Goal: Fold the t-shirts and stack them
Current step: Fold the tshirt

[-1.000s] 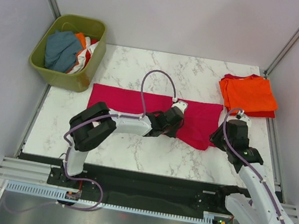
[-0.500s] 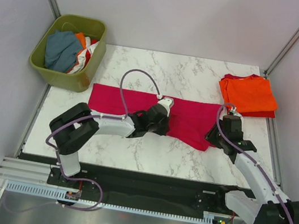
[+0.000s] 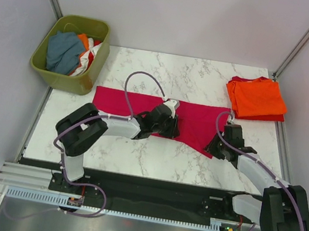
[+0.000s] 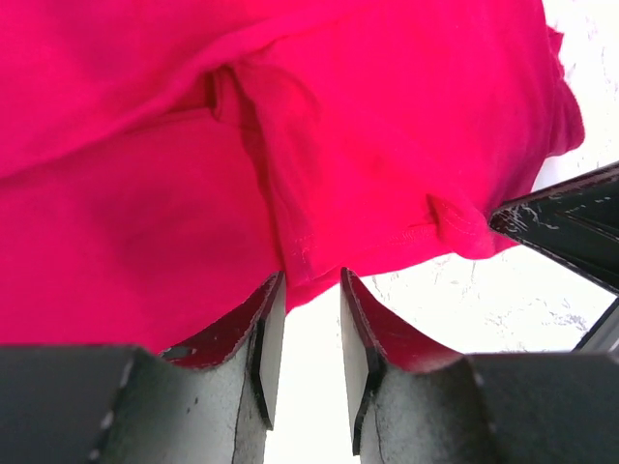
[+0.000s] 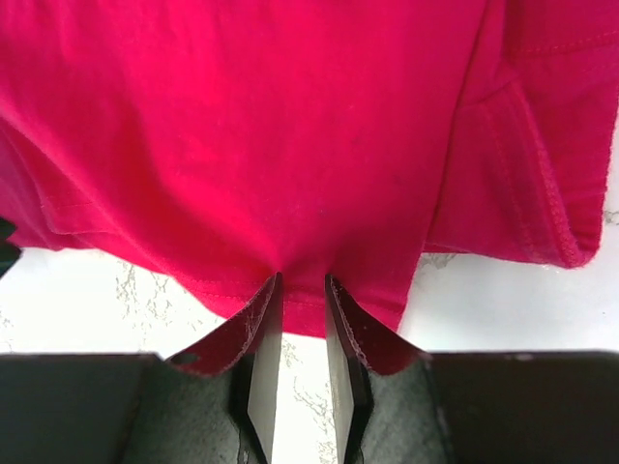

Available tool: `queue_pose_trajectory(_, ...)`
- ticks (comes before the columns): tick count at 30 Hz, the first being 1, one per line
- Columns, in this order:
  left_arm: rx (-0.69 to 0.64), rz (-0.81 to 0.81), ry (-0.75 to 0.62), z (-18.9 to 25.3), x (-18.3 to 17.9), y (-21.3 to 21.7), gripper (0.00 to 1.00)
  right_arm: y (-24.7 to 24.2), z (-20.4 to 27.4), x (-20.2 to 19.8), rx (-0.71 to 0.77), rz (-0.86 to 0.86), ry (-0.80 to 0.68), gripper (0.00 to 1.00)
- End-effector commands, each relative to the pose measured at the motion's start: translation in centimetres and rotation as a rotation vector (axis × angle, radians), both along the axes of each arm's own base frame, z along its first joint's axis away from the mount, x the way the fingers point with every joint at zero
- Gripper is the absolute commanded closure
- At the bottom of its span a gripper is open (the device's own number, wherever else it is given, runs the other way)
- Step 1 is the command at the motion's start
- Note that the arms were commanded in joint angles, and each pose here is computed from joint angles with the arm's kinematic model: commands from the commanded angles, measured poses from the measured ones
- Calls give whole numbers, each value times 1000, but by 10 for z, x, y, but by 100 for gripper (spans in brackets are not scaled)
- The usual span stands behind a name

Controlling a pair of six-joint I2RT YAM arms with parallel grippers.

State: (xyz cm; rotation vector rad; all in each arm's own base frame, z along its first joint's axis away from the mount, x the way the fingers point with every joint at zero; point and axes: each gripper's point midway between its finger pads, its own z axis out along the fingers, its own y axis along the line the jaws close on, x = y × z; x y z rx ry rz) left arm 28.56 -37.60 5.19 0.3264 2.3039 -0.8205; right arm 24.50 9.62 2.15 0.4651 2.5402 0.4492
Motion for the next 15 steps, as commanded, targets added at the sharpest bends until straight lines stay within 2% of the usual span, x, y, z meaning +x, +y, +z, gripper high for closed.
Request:
queue_pose_trajectory(1, -63, -16, -10, 15, 6, -18, 64, 6, 10, 6, 35, 11, -58, 69)
queue_pose_trajectory(9, -26, -24, -5, 8, 11, -29, 65, 3, 12, 11, 17, -1, -67, 69)
queue_pose_trajectory(15, 75, 16, 18, -11, 19, -32, 65, 0, 10, 11, 9, -27, -67, 69)
